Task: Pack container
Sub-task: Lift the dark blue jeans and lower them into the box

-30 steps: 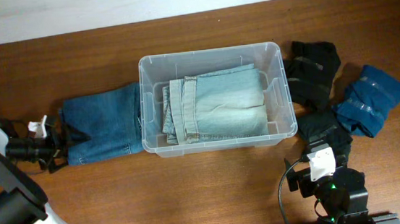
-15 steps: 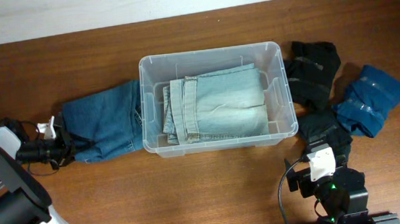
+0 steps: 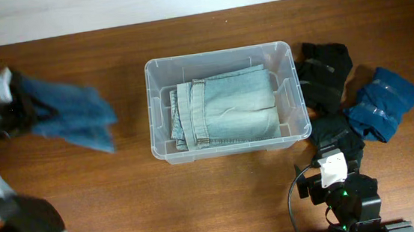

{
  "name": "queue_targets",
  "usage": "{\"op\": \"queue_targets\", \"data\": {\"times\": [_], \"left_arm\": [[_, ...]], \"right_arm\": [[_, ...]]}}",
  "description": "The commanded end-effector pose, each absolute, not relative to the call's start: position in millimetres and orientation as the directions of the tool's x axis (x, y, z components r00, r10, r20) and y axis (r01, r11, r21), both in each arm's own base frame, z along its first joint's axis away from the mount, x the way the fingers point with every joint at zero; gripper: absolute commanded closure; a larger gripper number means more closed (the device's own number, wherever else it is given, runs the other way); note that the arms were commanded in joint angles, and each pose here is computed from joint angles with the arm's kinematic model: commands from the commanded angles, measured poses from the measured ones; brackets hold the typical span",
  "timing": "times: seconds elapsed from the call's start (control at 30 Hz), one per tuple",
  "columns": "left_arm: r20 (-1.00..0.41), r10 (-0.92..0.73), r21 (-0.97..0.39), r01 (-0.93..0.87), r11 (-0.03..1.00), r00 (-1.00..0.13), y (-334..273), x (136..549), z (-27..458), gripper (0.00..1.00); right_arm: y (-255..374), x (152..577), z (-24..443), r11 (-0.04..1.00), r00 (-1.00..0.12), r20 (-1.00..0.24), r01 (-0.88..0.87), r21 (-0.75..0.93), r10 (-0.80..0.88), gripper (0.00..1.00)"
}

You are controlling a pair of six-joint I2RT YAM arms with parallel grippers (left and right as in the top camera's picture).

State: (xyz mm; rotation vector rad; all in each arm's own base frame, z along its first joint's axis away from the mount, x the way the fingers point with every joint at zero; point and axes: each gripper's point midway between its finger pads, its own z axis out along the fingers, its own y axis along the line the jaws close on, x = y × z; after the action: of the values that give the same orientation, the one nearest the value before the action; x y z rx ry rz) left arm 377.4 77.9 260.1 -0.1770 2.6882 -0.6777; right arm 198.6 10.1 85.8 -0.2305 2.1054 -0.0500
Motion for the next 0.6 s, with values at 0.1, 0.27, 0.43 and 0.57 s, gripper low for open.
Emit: {"op": "queue_targets", "data": {"times": [0.1,0.27,0.43,0.57], "left_arm": [[-0.626,-0.064,-0.437,0.282,0.854,-0.777,-20.8,358.0,388.7,0.99],[-0.612,-0.051,-0.501,0.337,0.797,-0.789,-82.4,357.7,399.9,1.0],[-0.593,-0.054,-0.503,0.316,0.805,-0.803,-138.0,367.3,394.8,0.99],[-0.58,-0.049,-0.463,0.28,0.841,-0.813,-179.6,372.2,375.7,0.99]], "right_arm": [[9.4,198.9,84.9,0.983,-0.503,-0.847,-0.136,-0.12,-0.173,0.02],[9.4,198.9,84.9,0.983,-0.503,-0.847,-0.136,-0.12,-0.173,0.02],[9.4,198.9,84.9,0.983,-0.503,-0.847,-0.136,-0.12,-0.173,0.02],[9.4,198.9,84.9,0.983,-0.503,-0.847,-0.136,-0.12,-0.173,0.02]]}}
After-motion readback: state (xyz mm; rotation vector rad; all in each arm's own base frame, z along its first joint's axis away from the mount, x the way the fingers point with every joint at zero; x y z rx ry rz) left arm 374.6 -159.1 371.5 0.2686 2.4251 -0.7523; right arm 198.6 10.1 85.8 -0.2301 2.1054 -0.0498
